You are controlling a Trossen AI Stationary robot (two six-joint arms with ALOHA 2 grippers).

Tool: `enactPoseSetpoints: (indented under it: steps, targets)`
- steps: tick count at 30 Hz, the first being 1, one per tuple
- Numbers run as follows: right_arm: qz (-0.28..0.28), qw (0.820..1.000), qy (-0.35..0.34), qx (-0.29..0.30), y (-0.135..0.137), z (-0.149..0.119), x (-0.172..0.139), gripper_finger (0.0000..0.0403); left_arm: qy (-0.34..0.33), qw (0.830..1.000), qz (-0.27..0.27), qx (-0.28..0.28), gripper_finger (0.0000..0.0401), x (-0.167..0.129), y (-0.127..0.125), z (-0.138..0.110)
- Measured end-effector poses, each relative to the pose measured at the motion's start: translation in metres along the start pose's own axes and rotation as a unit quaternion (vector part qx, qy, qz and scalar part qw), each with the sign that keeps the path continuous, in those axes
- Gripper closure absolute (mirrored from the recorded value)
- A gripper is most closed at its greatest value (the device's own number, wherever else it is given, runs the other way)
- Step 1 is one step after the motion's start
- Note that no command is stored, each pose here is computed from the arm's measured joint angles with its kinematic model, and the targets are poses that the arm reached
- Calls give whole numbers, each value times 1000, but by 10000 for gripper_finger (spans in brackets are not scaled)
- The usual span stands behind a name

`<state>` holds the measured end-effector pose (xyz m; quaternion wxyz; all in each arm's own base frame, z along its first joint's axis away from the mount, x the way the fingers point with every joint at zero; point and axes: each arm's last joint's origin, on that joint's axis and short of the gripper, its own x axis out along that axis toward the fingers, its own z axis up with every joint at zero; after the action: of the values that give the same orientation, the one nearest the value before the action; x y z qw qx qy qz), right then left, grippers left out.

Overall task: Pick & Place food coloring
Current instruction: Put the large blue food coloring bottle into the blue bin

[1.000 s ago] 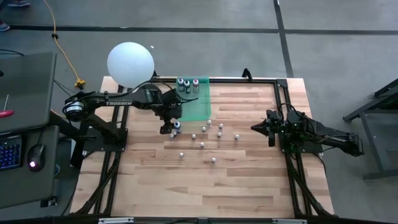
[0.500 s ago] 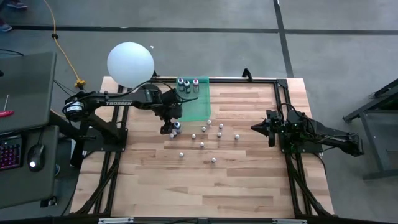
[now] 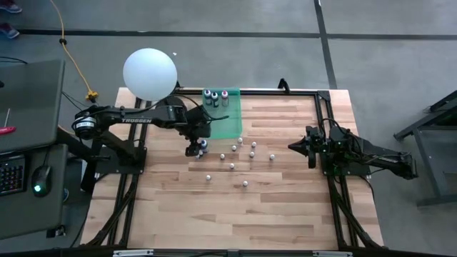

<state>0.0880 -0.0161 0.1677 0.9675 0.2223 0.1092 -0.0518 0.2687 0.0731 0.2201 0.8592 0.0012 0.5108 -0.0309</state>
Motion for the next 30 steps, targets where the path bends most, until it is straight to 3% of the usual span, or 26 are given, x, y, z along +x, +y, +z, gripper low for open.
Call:
enactPoseSetpoints:
  steps: [14,30]
  targets:
    - [0,1000,0,0,0,0,0,402,5,1000,6,-5,141,0,0,-1]
    - [0,1000,0,0,0,0,0,402,13,1000,-15,-7,249,3,-1,-6]
